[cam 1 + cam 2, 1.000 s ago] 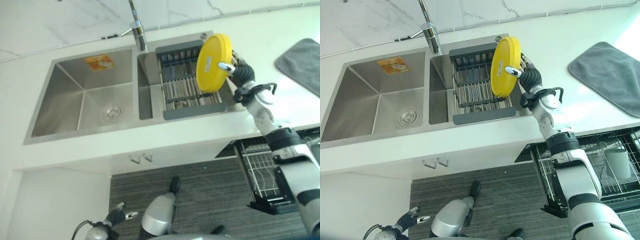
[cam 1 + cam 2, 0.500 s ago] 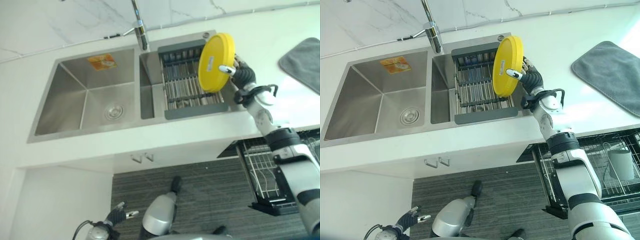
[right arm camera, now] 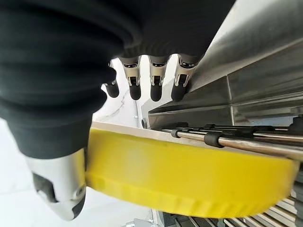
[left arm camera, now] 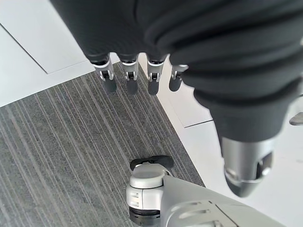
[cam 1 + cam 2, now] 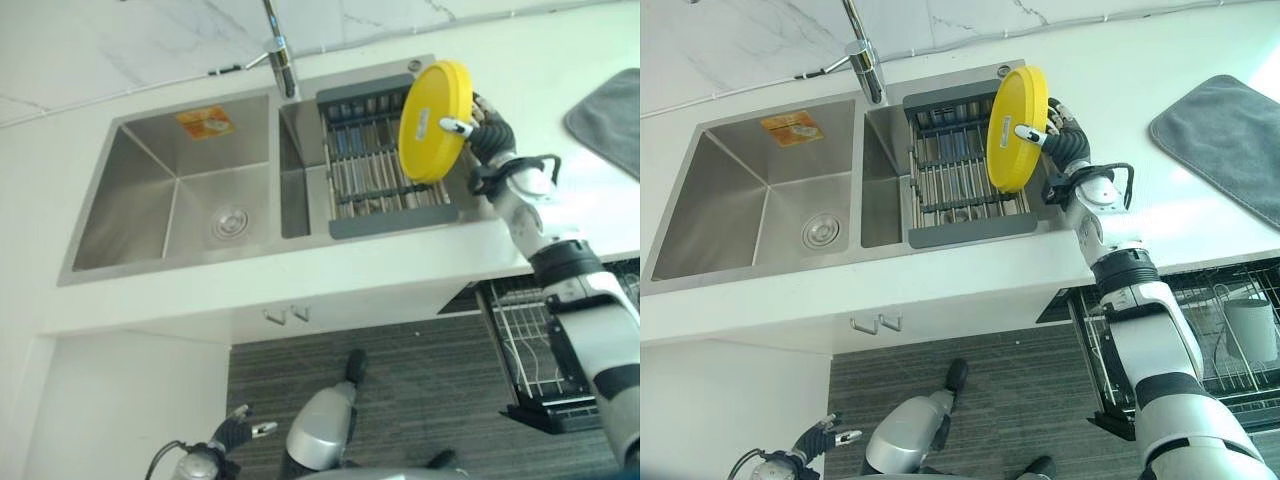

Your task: Place the dishes in the dishwasher.

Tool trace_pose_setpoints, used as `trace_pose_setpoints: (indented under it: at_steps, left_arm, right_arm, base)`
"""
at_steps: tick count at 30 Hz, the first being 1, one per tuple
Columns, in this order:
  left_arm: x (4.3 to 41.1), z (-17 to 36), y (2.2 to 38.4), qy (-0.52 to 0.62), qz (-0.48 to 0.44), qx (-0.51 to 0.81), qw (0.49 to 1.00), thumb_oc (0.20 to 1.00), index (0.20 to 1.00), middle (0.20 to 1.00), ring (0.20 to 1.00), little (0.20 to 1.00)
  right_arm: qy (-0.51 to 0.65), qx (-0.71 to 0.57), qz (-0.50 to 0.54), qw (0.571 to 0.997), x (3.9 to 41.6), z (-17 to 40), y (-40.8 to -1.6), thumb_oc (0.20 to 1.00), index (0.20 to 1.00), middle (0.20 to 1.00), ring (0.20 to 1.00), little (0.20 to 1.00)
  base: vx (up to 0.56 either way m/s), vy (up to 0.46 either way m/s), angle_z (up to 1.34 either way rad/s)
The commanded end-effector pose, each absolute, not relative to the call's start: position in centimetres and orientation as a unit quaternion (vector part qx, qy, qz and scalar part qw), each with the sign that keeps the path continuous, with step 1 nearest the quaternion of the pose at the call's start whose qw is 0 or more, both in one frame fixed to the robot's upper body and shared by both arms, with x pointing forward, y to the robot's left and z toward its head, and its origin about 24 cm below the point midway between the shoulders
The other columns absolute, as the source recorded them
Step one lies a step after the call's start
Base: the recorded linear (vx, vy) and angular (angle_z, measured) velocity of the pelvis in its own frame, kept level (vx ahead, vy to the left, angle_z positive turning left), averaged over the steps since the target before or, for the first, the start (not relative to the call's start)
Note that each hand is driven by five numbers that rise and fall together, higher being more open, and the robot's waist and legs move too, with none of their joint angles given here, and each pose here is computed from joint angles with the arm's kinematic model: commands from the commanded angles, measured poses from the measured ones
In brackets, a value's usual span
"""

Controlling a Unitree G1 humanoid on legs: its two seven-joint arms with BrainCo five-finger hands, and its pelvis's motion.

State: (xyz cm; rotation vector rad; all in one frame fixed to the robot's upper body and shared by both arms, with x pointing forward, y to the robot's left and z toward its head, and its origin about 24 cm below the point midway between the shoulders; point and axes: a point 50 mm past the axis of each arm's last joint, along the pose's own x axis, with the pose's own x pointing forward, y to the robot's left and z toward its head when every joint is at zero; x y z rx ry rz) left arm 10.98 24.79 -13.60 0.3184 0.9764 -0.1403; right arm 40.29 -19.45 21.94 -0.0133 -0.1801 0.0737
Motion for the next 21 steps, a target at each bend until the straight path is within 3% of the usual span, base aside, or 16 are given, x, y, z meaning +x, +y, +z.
trace_pose_setpoints:
  at_steps: [1, 21]
  left_arm:
    - [11.9, -13.4, 24.6, 0.459, -0.09, 0.181, 0.865, 1.0, 1.0, 1.0, 1.0, 1.0]
    - [11.7, -13.6, 24.4, 0.465, -0.085, 0.174, 0.864, 1.0, 1.0, 1.0, 1.0, 1.0]
  right_arm:
    - [-0.15, -0.053, 0.04, 0.986, 40.3, 26.3, -19.3, 1.0, 1.0, 1.0, 1.0, 1.0]
    - [-0.159, -0.079, 0.089, 0.98, 40.1, 26.2, -16.4, 1.0, 1.0, 1.0, 1.0, 1.0]
  base:
    - [0.0, 0.0, 0.0]
    - [0.0, 0.0, 0.0]
